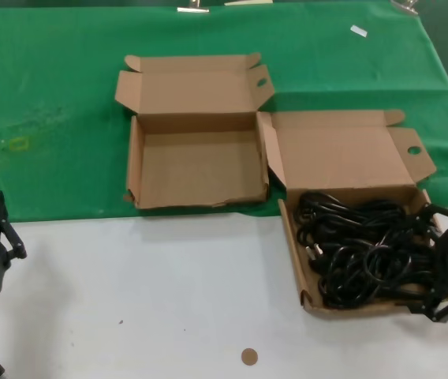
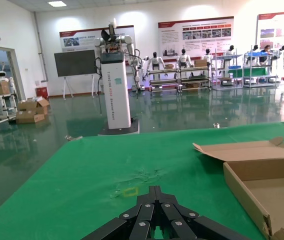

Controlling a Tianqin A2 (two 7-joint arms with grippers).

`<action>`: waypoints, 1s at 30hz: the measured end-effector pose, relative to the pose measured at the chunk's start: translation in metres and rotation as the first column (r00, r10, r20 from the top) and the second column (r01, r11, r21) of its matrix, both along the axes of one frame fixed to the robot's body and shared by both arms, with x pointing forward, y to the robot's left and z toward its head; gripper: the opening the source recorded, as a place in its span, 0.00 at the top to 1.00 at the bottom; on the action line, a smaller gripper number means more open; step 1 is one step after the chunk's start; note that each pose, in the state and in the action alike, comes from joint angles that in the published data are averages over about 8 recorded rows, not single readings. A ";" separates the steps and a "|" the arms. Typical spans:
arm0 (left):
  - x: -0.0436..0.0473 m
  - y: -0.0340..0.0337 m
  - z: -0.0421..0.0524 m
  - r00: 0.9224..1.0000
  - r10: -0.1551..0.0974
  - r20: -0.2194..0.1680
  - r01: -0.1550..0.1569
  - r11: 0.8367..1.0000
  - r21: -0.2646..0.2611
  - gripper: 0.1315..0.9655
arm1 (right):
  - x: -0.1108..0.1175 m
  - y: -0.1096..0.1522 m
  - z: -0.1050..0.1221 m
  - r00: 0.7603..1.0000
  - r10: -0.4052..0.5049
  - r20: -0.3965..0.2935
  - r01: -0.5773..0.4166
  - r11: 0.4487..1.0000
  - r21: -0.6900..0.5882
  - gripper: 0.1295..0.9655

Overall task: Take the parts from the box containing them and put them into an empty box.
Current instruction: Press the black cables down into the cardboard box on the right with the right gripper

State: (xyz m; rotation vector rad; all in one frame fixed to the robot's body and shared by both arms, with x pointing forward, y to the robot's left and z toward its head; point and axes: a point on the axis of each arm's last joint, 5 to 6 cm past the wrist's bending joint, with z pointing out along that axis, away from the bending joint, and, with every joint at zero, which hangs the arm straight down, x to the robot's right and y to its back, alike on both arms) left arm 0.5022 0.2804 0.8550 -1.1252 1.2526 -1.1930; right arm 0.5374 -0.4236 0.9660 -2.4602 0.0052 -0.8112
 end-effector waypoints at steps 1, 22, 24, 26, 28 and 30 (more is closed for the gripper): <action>0.0000 0.0000 0.0000 1.000 0.000 0.000 0.000 1.000 0.000 0.99 | 0.001 0.000 0.000 1.000 0.002 -0.002 -0.002 1.000 -0.001 0.12; 0.0000 0.0000 0.0000 1.000 0.000 0.000 0.000 1.000 0.000 0.99 | 0.024 0.005 -0.008 1.000 -0.001 0.003 0.001 0.999 -0.052 0.57; 0.0000 0.0000 0.0000 1.000 0.000 0.000 0.000 1.000 0.000 0.99 | 0.024 0.005 -0.008 1.000 -0.002 0.004 0.003 0.998 -0.055 0.60; 0.0000 0.0000 0.0000 1.000 0.000 0.000 0.000 1.000 0.000 0.99 | 0.025 0.005 -0.008 1.000 -0.003 0.006 0.004 0.998 -0.058 0.60; 0.0000 0.0000 0.0000 1.000 0.000 0.000 0.000 1.000 0.000 0.99 | 0.025 0.005 -0.008 1.000 -0.004 0.008 0.004 0.998 -0.061 0.63; 0.0000 0.0000 0.0000 1.000 0.000 0.000 0.000 1.000 0.000 0.99 | 0.026 0.006 -0.007 1.000 -0.004 0.010 0.005 0.998 -0.062 0.68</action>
